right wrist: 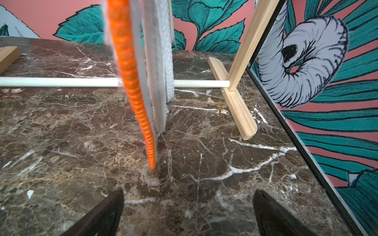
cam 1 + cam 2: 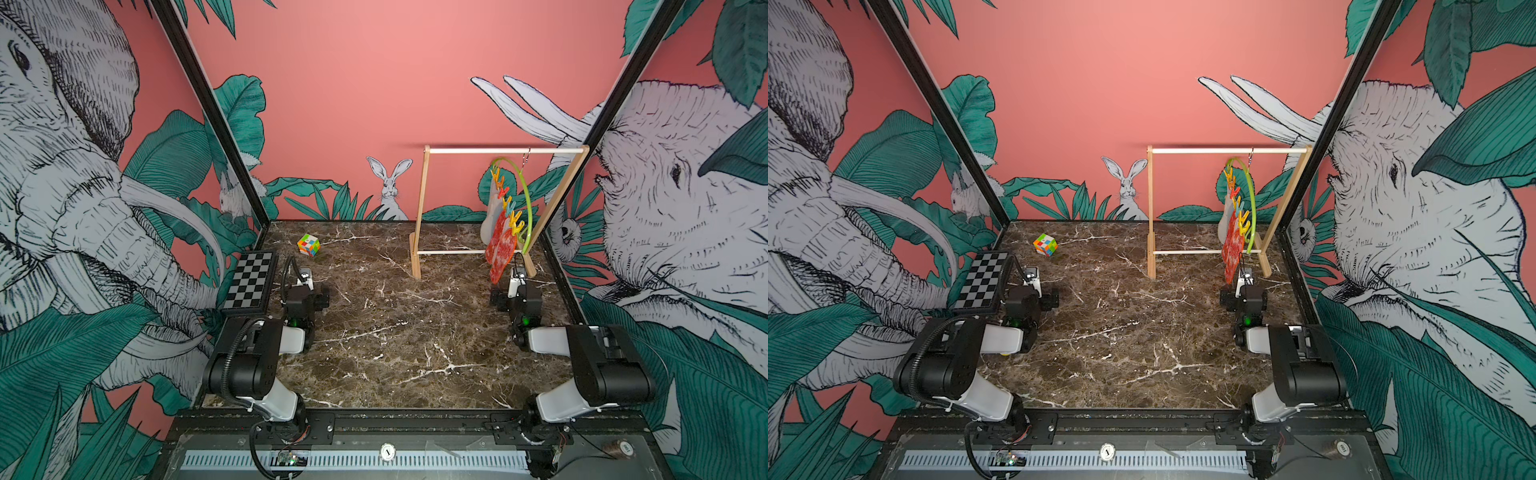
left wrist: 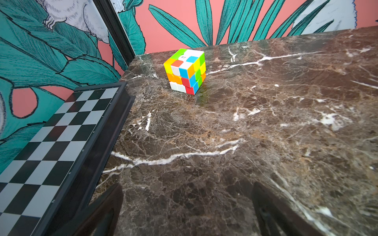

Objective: Take the shoe insoles off the hanger
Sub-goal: Move the clothesline to the center of the board.

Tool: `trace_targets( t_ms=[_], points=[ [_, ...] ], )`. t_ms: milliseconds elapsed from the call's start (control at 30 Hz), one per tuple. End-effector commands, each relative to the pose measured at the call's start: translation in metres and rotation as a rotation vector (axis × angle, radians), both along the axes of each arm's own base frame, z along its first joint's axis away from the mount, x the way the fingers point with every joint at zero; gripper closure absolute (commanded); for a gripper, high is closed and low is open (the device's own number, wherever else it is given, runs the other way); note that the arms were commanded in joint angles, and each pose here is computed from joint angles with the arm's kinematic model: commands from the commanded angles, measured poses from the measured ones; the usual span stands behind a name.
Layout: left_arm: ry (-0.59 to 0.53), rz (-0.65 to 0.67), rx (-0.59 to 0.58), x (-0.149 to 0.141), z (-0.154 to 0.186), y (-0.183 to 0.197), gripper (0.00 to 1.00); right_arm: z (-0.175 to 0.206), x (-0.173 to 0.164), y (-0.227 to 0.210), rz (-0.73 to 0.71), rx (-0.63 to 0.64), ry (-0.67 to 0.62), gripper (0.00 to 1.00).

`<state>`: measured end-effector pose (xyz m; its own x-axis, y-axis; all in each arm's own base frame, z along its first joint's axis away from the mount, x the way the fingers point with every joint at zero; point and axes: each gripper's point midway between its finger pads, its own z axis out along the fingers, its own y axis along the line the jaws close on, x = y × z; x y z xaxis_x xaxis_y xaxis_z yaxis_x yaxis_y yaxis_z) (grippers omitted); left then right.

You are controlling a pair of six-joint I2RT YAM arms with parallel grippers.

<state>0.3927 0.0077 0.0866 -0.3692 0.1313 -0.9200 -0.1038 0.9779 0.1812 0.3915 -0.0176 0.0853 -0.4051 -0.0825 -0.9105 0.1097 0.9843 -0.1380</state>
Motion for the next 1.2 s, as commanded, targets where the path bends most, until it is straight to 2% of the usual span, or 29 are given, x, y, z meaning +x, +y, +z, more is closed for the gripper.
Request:
trace_targets(
  t_ms=[0,967,1167],
  points=[
    [-0.028,-0.001,0.005,0.005,0.011,0.001,0.0,0.007,0.003,0.0,0.002,-0.001,-0.029,0.02],
    [-0.03,0.0,0.004,0.005,0.012,0.002,0.0,0.007,0.003,0.0,0.004,-0.001,-0.029,0.02],
    [-0.04,0.004,0.002,0.006,0.02,0.003,0.0,0.018,-0.008,-0.009,-0.049,0.005,-0.089,0.02]
  ],
)
